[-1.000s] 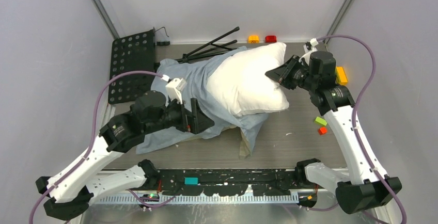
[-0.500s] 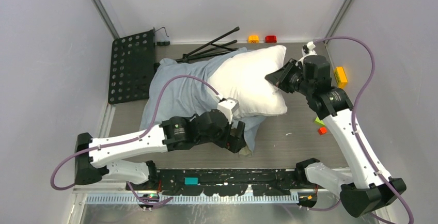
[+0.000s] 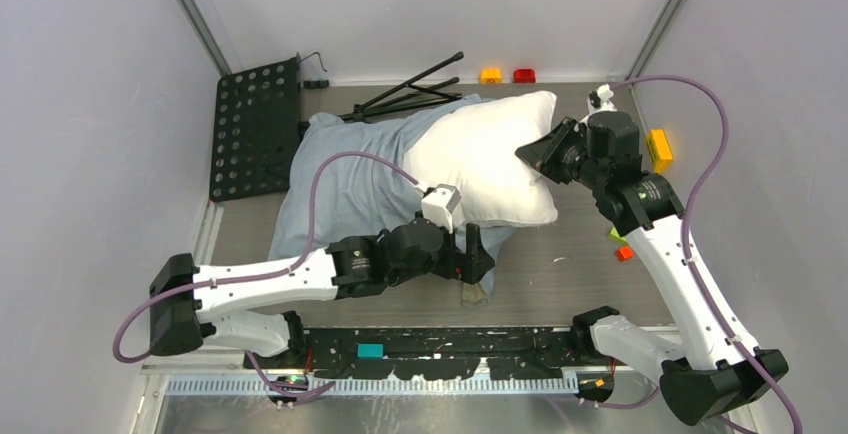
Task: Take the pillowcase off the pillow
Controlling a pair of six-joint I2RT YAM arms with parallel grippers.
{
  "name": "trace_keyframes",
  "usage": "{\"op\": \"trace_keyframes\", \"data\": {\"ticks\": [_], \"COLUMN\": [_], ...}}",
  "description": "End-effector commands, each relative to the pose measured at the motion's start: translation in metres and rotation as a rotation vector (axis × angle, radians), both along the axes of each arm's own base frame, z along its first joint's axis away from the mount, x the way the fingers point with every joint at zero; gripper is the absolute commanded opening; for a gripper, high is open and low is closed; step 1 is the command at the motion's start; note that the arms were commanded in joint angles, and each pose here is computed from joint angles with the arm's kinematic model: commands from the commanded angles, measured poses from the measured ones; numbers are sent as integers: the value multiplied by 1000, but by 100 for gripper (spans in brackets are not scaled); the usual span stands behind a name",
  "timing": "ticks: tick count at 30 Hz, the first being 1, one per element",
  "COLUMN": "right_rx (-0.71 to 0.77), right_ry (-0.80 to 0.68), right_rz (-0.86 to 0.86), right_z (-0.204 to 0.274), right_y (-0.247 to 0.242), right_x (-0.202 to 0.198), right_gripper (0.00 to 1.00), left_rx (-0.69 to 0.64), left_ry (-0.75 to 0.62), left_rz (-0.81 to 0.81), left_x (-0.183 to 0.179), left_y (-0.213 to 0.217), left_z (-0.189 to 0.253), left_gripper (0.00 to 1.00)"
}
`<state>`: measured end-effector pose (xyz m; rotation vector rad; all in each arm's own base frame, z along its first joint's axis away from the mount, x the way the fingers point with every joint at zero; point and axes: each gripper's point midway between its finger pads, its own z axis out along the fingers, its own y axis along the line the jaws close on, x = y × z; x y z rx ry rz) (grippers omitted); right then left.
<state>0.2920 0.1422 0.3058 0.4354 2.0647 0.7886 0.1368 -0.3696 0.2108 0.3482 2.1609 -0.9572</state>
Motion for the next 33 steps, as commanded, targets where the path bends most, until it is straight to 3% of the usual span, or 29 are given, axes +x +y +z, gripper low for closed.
{"op": "trace_keyframes", "data": {"ticks": [1,4,9,15,19,21,23,28,33], "right_rx": [60,56,68,42,-13,-88,-175,-358,-432], "right_ry": [-155,-146,-166,-206,-197,-183,-167,-129,-123], "right_rz": [-36,-34,-39,-75,-87,-146,-198,-367,-470], "right_z": [45,43,49,57,55,52,53,59,55], "right_y": [-2,-3,-4,-14,-21,-37,-53,-102,-131], "right_x": [6,4,1,-3,-5,-2,-2,1,2], "right_gripper": [0,0,0,0,0,0,0,0,0], "left_rx": [-231,-204,13,8,12,114,182,289,367], "left_ry": [-45,-53,-1,130,91,82,55,-22,-118], "left_rz": [0,29,211,425,458,517,558,689,798], "left_x": [7,16,40,65,83,90,97,105,99], "left_y": [-31,-36,-6,43,73,105,134,215,285], "left_z": [45,44,-3,-48,-56,-66,-68,-54,-15], "left_gripper": [87,84,75,64,30,11,1,0,0]}}
